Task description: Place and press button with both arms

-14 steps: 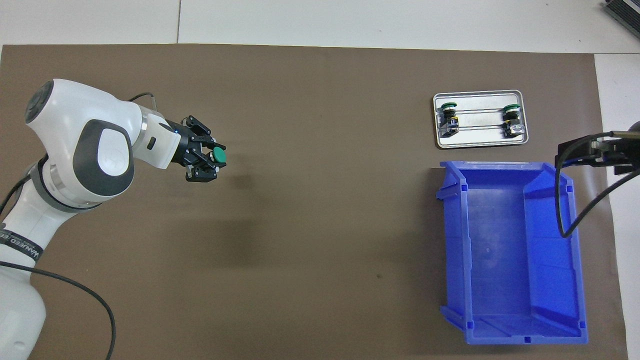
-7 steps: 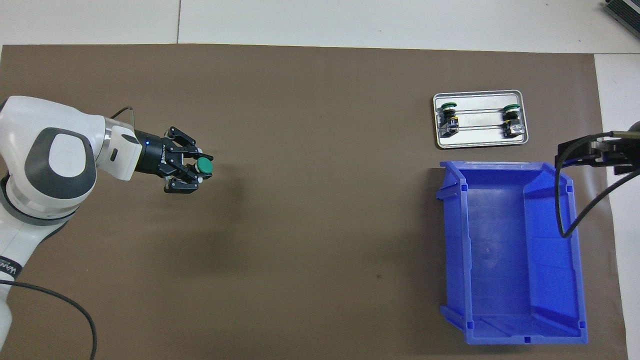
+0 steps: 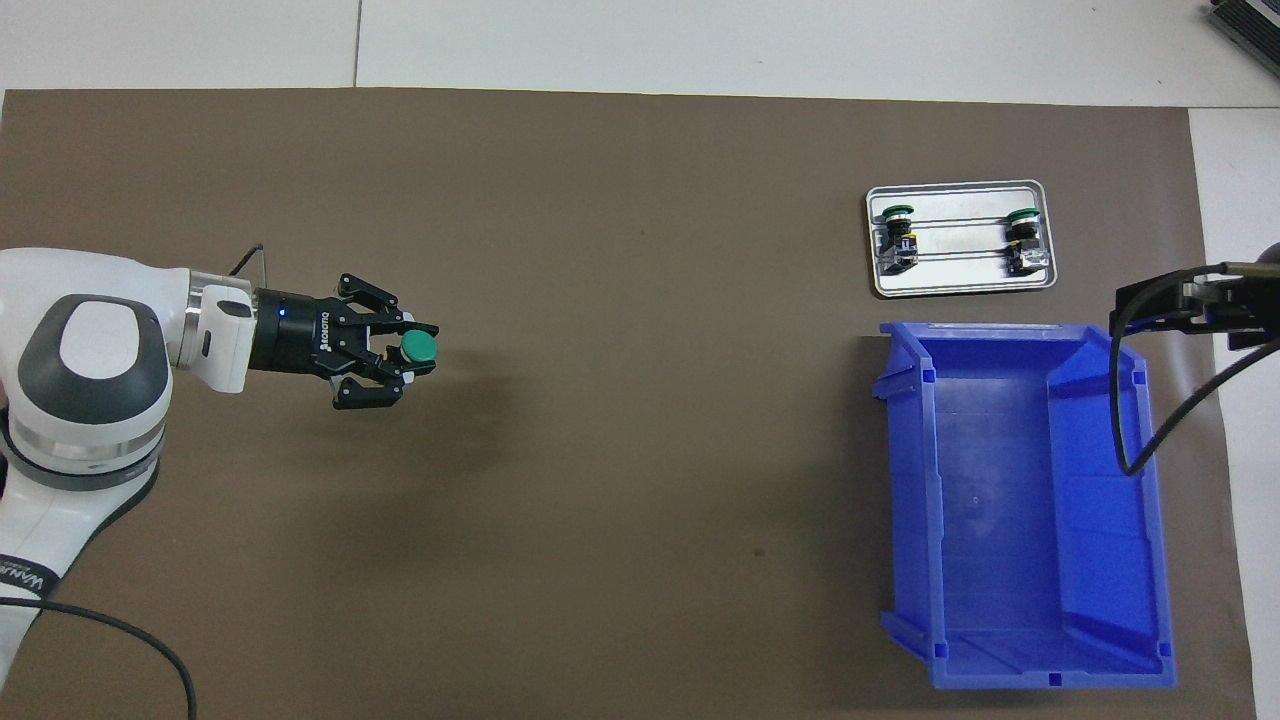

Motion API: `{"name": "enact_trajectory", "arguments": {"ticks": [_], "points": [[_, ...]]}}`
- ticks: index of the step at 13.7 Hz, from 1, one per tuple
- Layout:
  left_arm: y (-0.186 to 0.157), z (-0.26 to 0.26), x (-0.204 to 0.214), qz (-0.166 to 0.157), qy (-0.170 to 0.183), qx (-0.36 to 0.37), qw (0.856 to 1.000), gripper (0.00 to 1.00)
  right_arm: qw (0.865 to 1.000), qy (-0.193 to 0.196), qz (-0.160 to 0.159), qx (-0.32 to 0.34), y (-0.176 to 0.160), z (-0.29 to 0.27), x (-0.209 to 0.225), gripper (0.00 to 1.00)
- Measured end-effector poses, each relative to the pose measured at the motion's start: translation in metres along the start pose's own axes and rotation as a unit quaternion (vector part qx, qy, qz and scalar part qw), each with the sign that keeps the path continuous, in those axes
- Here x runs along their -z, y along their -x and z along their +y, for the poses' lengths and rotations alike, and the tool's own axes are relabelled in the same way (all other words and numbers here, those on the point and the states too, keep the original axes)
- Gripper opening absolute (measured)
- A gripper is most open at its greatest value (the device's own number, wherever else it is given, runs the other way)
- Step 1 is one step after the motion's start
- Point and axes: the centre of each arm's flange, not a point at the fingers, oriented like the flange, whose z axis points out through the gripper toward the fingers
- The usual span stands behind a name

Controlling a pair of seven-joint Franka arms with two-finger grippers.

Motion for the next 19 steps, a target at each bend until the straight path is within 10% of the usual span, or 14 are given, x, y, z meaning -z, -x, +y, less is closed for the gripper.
{"name": "enact_trajectory", "arguments": {"ticks": [19], "points": [[0.065, 0.047, -0.097, 0.186, -0.035, -0.042, 0.981, 0.42, 1.0, 0.0, 0.0, 0.0, 0.0, 0.0, 0.0, 1.0]]}}
